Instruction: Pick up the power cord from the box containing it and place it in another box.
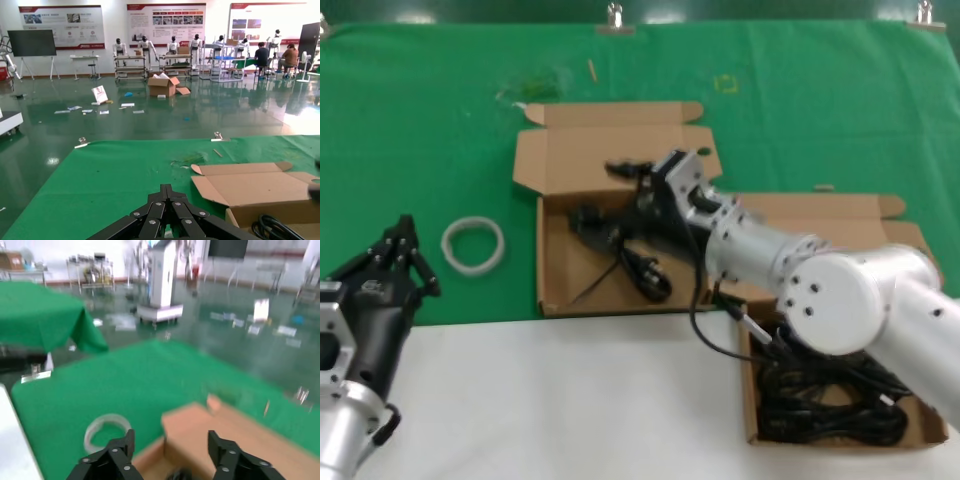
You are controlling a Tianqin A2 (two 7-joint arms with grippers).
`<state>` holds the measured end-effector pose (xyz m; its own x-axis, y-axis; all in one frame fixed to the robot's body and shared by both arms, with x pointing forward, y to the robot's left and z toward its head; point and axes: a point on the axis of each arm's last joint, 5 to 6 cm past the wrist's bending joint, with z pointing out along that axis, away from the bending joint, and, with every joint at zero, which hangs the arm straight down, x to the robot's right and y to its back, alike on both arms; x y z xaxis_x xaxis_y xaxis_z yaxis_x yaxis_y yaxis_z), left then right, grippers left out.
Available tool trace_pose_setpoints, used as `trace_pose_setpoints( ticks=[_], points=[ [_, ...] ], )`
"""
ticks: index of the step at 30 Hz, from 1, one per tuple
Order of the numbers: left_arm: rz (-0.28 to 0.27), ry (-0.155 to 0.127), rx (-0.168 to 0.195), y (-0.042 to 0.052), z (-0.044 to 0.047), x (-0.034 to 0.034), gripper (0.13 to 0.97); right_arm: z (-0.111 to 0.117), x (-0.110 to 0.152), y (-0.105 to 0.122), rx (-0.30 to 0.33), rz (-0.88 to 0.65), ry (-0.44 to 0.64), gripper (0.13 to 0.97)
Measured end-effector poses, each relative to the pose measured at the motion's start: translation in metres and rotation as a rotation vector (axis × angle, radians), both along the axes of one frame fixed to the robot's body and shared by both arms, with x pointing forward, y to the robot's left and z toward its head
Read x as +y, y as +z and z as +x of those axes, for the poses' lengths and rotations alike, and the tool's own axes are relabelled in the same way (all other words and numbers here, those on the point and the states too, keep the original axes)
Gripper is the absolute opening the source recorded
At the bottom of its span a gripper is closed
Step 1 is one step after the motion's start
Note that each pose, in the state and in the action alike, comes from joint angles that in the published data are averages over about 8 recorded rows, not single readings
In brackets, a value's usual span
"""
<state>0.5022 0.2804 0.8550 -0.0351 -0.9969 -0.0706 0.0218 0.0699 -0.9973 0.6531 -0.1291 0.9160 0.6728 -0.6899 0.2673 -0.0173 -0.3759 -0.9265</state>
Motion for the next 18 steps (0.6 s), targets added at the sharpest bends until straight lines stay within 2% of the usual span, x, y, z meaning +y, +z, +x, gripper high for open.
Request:
trace_pose_setpoints(
  ticks=[6,10,14,18],
  points=[
    [0.000,0.000,0.000,0.0000,0.0000,0.0000,0.140,-0.027,-0.007,0.043,-0.170,0.040,0.000,0.513],
    [0.000,0.000,0.000,0.0000,0.0000,0.0000,0.140,-0.049,-0.014,0.067,-0.262,0.054,-0.043,0.615],
    [0.000,0.000,0.000,0.0000,0.0000,0.0000,0.140,-0.064,-0.018,0.083,-0.307,0.046,-0.127,0.716],
    [0.000,0.000,0.000,0.0000,0.0000,0.0000,0.140,-0.070,-0.023,0.085,-0.312,0.044,-0.182,0.772]
  ],
)
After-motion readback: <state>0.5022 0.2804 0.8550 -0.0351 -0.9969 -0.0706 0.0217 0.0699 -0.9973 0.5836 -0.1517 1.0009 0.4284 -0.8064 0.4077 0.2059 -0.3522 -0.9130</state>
